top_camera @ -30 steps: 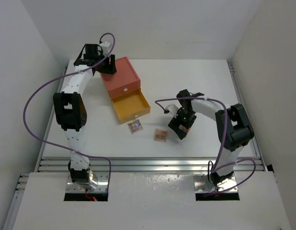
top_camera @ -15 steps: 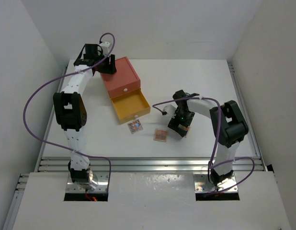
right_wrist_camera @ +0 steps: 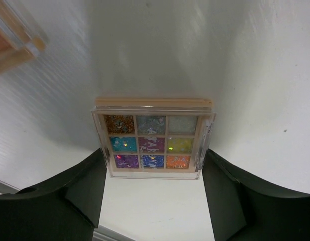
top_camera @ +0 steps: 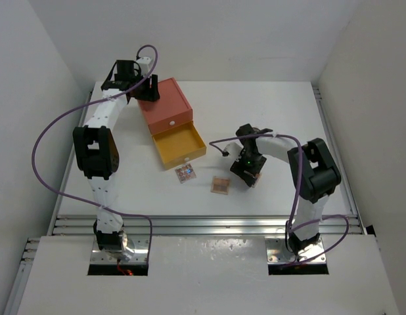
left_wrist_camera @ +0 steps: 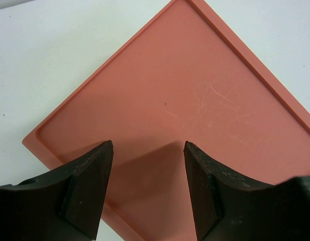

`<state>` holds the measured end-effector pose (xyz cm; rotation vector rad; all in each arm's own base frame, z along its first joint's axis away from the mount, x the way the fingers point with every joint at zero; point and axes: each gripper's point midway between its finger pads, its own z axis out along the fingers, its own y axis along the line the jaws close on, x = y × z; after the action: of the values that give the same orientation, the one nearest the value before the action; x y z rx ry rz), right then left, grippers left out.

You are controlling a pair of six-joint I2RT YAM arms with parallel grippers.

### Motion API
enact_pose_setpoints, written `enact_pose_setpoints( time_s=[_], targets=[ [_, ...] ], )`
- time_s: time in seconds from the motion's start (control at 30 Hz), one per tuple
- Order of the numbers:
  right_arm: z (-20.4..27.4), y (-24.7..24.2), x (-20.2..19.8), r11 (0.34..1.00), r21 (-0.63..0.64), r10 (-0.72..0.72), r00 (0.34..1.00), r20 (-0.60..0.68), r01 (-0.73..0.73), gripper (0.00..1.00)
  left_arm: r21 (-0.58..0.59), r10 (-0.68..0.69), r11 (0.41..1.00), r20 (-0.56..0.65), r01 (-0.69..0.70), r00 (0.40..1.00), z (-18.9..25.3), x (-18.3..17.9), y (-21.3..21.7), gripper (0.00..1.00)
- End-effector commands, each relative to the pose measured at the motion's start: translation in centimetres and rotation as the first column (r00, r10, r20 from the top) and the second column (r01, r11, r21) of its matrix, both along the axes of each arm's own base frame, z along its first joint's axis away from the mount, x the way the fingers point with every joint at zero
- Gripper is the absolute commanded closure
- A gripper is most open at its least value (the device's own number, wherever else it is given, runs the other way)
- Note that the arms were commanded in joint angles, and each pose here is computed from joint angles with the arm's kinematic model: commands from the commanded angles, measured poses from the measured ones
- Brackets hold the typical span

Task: Organize the makeup

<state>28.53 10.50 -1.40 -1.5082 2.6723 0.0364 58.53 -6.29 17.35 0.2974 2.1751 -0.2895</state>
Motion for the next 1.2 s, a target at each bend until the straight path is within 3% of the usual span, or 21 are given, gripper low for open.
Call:
enact_pose_setpoints(
  time_s=[0.0,0.13,0.17,0.27,0.5,0.6,0.73,1.17],
  targets=[
    [1.9,2.2,1.3,0.986,0.12,-0.12,0.991,0.055,0.113,0.66,-0.02,0.017,1.0,-0.138,-0.02,0.99,-4.0,-1.3,0.2,0.35],
    [6.7,4.6,4.5,0.944,0.236,-0.27,0.95,0.155,0.23,0.69,-0.026,0.01,1.0,-0.138,-0.013,0.99,-3.9,-1.4,0.0,0.35],
    [9.1,6.3,6.2,0.903,0.301,-0.371,0.91,0.188,0.306,0.69,-0.026,0.01,1.0,-0.147,-0.014,0.989,-4.4,-1.3,0.0,0.35],
    [13.1,10.7,9.2,0.831,0.442,-0.472,0.85,0.235,0.339,0.7,-0.018,0.008,1.0,-0.147,-0.011,0.989,-4.5,-1.4,-0.4,0.35],
    [18.2,20.9,14.1,0.777,0.565,-0.52,0.79,0.325,0.279,0.72,0.003,0.008,1.0,-0.168,-0.007,0.986,-5.7,-1.5,-1.9,0.35],
    [17.8,24.9,14.6,0.778,0.577,-0.504,0.796,0.334,0.25,0.72,-0.002,0.004,1.0,-0.18,-0.005,0.984,-6.2,-1.6,-2.4,0.35],
    [14.8,26.7,15.0,0.772,0.561,-0.534,0.784,0.317,0.299,0.72,0.016,0.025,1.0,-0.169,-0.023,0.985,-6.1,-1.3,-2.0,0.35],
    [5.8,25.7,16.2,0.808,0.458,-0.55,0.755,0.357,0.371,0.74,0.003,0.017,1.0,-0.166,-0.017,0.986,-6.4,-1.1,-3.2,0.35]
  ],
)
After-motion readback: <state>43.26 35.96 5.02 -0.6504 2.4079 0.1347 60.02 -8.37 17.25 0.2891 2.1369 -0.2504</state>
